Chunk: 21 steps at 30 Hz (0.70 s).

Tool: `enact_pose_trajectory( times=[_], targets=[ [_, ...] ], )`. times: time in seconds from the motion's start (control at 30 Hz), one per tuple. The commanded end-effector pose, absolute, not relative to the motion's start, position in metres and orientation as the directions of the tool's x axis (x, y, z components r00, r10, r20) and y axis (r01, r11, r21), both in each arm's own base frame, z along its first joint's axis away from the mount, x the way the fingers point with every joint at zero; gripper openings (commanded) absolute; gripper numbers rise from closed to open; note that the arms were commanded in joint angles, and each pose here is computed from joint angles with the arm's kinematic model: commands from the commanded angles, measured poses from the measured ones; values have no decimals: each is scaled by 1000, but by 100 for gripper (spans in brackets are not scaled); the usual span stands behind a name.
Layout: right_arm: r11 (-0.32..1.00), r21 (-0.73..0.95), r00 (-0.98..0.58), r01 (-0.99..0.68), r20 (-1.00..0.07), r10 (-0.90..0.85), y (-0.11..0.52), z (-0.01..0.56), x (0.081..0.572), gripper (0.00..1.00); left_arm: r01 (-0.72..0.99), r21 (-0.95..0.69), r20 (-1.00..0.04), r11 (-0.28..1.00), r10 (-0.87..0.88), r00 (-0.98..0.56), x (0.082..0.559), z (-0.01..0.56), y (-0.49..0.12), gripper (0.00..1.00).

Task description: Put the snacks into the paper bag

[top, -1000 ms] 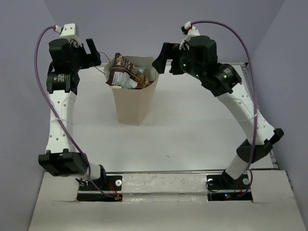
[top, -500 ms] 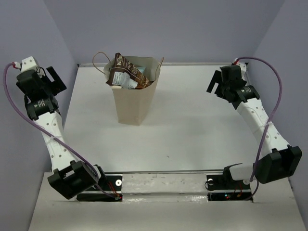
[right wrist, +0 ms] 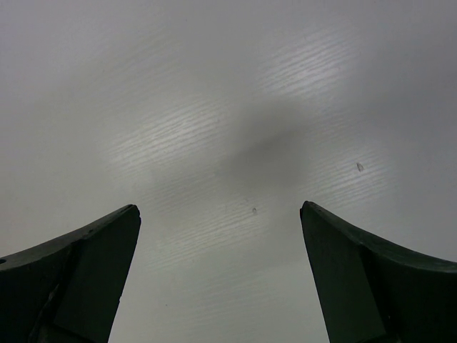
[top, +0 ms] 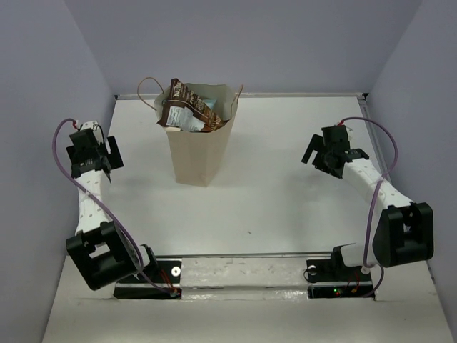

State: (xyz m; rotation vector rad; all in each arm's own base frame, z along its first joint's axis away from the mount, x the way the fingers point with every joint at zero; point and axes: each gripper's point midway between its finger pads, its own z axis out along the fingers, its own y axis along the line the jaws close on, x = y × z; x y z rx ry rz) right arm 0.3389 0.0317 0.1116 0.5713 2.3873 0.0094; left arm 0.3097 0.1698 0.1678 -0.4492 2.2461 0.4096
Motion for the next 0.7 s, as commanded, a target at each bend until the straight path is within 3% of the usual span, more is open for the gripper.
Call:
enact_pose_trajectory(
  times=[0.0, 0.67],
  targets=[
    [893, 210, -587, 398, -690, 423, 32, 134, 366, 100, -412, 220, -792, 884, -85, -605, 322, 179, 169, 99],
    [909, 164, -544, 383, -756, 365, 20, 147, 371, 100, -335, 178, -784, 925, -73, -616, 330, 164, 139, 99]
  ],
)
